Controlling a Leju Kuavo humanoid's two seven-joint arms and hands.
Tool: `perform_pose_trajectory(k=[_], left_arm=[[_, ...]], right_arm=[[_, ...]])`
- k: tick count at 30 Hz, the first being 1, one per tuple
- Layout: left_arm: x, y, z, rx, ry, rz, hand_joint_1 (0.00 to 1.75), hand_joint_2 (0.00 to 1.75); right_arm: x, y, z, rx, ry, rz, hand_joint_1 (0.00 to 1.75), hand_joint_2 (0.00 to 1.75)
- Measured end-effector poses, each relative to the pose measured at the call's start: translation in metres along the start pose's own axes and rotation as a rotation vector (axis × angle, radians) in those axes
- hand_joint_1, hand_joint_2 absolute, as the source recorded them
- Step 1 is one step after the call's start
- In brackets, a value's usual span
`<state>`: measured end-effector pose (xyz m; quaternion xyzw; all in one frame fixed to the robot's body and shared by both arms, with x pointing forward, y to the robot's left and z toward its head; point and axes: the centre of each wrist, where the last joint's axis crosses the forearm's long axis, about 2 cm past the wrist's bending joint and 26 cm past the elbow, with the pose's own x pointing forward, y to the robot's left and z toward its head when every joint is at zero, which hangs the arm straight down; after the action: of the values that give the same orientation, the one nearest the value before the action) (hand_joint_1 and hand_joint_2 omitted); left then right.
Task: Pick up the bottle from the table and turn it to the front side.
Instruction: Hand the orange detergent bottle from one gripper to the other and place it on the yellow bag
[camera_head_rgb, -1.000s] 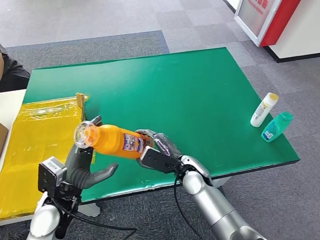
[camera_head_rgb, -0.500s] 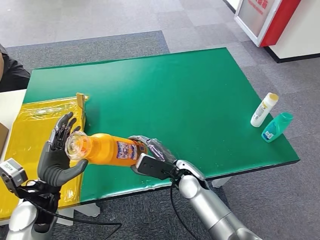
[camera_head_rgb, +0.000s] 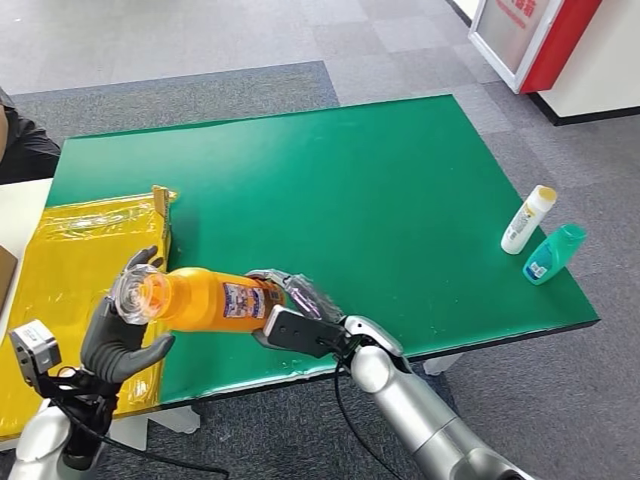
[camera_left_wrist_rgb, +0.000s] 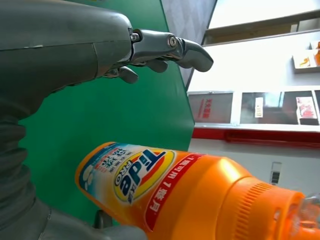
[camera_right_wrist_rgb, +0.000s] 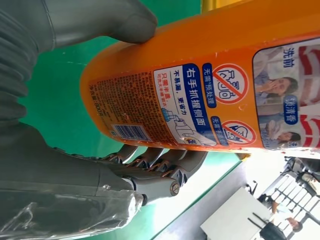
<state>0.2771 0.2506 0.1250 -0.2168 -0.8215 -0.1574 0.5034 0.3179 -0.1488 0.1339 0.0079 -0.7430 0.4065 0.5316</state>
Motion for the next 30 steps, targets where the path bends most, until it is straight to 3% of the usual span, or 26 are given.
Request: perform_pose_trajectory(k=[28, 29, 30], left_arm=[[-0.009, 0.002, -0.003, -0.163, -0.032, -0.080, 0.00, 1.75], [-0.009, 0.002, -0.003, -0.163, -0.035, -0.082, 0.06, 1.75], [-0.009, 0.002, -0.003, -0.162, -0.037, -0.084, 0.23, 1.75]], right_arm=[[-0.009, 0.016, -0.012, 0.110, 0.035, 0.033, 1.75, 1.75], [-0.010, 0.017, -0.011, 0.114, 0.040, 0.034, 1.75, 1.75], [-0.011, 0.018, -0.011, 0.117, 0.045, 0.035, 1.75, 1.75]])
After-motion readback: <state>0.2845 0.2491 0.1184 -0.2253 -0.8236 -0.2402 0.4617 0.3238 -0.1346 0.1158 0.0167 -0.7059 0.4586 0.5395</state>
